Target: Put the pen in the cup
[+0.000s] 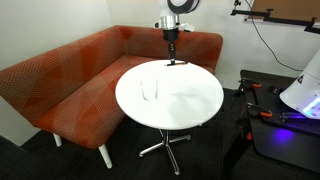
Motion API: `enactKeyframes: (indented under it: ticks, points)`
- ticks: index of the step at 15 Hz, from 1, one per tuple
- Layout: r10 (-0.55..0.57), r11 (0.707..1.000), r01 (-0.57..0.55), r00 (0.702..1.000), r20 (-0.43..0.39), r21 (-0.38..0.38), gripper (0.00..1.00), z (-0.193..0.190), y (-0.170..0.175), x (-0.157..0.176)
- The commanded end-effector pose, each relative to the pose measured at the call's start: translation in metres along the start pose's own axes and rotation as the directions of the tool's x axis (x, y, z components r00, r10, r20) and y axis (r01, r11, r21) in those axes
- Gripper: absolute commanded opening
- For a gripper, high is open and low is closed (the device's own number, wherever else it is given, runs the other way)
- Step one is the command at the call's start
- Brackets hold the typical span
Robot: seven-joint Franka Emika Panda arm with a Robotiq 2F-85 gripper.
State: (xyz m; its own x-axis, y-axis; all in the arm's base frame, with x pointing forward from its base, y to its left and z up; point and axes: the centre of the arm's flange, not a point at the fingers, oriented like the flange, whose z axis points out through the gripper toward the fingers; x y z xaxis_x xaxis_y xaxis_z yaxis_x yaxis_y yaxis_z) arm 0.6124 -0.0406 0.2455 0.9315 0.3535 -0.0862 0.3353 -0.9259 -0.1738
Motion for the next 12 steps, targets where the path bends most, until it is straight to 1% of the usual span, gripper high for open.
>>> enactKeyframes:
  ticks: [1, 2, 7, 8, 12]
  points:
    - [0.005, 1.0, -0.005, 1.0, -0.003, 0.004, 0.03, -0.0069, -0.0003, -0.001]
    - [0.006, 1.0, -0.006, 1.0, -0.007, 0.003, 0.14, -0.011, -0.0002, -0.0013]
    - [0.006, 1.0, -0.006, 1.0, 0.004, 0.009, 0.14, -0.0032, 0.0, -0.0013]
    - [0.005, 1.0, -0.006, 1.0, 0.004, 0.009, 0.03, -0.0031, -0.0001, -0.0013]
    - [-0.051, 0.999, 0.05, 0.996, -0.073, -0.021, 0.03, -0.0065, 0.0018, -0.0092]
